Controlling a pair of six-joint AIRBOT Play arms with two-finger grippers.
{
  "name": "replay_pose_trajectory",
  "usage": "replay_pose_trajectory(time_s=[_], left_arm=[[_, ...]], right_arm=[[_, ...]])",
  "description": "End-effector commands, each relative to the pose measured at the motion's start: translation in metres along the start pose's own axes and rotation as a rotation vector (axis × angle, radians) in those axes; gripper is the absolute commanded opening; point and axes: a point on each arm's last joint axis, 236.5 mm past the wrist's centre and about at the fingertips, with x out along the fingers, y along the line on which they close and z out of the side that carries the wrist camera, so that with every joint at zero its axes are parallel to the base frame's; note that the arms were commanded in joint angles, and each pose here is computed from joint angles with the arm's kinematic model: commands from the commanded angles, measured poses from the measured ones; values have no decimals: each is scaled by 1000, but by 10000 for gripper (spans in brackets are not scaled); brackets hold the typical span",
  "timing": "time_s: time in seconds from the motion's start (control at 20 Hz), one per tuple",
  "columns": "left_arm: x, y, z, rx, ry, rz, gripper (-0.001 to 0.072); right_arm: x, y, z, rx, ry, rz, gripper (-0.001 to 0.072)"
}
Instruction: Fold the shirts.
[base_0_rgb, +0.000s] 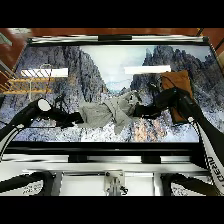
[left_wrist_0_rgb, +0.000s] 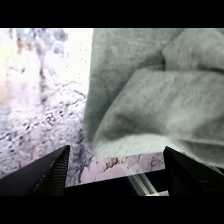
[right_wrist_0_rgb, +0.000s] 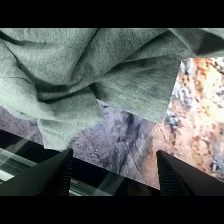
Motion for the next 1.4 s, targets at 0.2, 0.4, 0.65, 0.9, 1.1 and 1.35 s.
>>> replay_pose_trajectory(time_s=[0.2,0.4,0.65,0.9,1.1,1.35], left_arm=[[21,-7,12,46,-23,-25,49],[2,-25,33,95,-75,-51,32],[-36,-49,74,146,-179,-86,31],[-176,-95,131,400,-498,-13,30],[-386,-166,124,570,-984,-17,30],[-562,-191,41,659,-1429,11,30]], right_arm=[[49,23,-2,-78,26,29,630],[62,40,17,-130,-76,19,629],[54,59,33,-153,-139,31,61],[-102,96,86,-357,-420,-5,61],[-356,161,101,-480,-1069,19,61],[-509,195,19,-563,-1446,14,61]])
